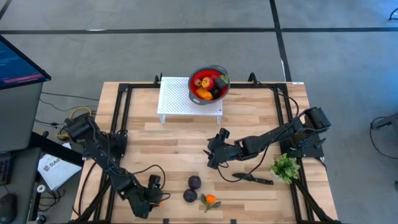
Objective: Pick & Place Fruit
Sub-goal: Put the orange into the red strainer on the shelf
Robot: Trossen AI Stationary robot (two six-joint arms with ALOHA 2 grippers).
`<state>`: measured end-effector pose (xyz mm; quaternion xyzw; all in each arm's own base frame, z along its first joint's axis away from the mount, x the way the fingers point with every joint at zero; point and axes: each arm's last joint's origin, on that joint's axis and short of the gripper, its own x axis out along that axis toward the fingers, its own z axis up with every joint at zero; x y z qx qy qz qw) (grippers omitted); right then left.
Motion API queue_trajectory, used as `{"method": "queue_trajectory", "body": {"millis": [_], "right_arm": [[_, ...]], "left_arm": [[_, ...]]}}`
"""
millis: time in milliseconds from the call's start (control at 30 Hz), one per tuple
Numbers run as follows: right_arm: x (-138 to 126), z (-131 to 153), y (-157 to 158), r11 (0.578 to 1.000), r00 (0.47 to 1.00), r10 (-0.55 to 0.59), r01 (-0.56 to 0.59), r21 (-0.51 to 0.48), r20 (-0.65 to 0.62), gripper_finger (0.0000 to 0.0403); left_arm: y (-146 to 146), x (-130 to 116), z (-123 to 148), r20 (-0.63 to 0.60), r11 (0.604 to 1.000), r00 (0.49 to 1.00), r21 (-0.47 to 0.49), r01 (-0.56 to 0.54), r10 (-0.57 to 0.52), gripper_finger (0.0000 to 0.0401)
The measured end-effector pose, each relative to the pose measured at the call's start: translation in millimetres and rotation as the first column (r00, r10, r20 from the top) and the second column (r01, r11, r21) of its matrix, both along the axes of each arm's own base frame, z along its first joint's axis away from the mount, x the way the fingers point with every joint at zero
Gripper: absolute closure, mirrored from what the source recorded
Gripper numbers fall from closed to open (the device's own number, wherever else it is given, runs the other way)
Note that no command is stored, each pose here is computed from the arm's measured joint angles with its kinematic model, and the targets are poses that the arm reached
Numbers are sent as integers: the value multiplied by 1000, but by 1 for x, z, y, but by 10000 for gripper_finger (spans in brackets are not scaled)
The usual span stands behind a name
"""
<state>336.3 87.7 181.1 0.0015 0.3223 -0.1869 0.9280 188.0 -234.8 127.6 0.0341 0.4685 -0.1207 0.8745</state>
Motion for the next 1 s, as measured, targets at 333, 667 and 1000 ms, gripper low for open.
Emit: {"method": "queue_trajectory", "body": {"millis": [333, 667, 1000], "right_arm": [[-2, -2, 1, 1000, 1000, 5, -5, -7, -23, 154], [-19, -12, 18, 1000, 994, -15, 14, -5, -104, 154], [-22, -14, 23, 999, 996, -34, 35, 2, -86, 154]], "left_arm": [[27, 19, 28, 86, 998, 996, 63, 11, -16, 252], [167, 90, 121, 583, 903, 811, 315, -293, 60, 232], [302, 111, 178, 869, 805, 413, 28, -593, 273, 236]]}}
